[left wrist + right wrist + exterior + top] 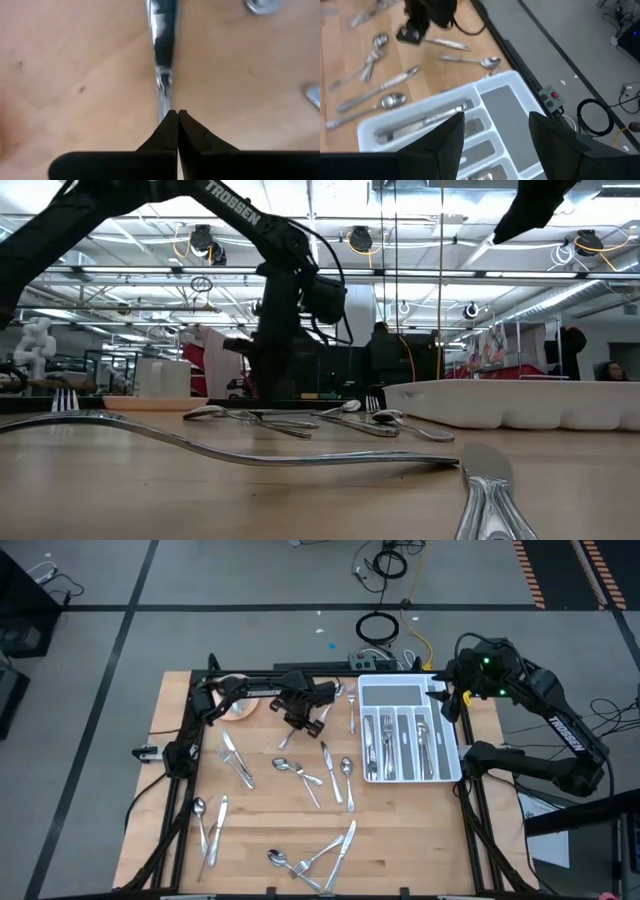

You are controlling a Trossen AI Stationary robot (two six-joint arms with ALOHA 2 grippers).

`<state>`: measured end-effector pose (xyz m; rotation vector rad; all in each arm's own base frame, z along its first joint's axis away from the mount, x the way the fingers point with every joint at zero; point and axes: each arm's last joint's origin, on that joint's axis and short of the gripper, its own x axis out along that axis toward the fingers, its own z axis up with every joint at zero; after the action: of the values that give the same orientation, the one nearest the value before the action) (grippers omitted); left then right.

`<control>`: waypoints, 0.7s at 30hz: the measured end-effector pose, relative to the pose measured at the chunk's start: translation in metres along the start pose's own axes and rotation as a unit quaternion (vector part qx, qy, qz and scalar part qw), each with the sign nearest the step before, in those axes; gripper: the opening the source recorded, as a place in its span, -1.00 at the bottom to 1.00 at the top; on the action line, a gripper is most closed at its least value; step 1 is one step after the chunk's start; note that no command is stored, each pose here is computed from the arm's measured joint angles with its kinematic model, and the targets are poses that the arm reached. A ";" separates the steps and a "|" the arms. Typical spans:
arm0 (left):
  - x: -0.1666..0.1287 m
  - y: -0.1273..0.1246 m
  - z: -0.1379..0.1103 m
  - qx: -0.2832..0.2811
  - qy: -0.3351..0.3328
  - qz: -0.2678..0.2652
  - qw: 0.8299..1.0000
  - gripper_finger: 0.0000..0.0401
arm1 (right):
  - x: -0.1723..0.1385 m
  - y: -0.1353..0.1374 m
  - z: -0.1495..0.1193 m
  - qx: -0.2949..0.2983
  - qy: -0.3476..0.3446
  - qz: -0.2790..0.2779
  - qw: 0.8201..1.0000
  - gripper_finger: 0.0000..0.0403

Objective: Sort silverware
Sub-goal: Put the knife into the silverware rack

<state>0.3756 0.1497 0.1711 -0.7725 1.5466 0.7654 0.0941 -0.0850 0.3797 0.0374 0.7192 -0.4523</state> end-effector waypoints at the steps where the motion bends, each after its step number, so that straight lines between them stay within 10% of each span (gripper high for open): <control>1: -0.006 -0.001 -0.003 0.012 0.001 0.001 1.000 -0.99 | 0.005 0.000 -0.003 -0.006 0.010 0.003 1.000 0.07; 11: -0.086 0.018 -0.032 0.074 -0.111 0.001 0.991 -0.79 | 0.064 -0.003 -0.021 0.005 0.064 0.062 0.996 0.17; 21: -0.055 0.016 -0.012 0.137 -0.068 0.002 0.988 -0.43 | 0.073 0.002 -0.021 -0.006 0.068 0.079 0.995 0.27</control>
<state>0.3611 0.1524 0.2278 -0.5043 1.4913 0.5809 0.1300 -0.1073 0.3164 0.1130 0.8465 -0.2957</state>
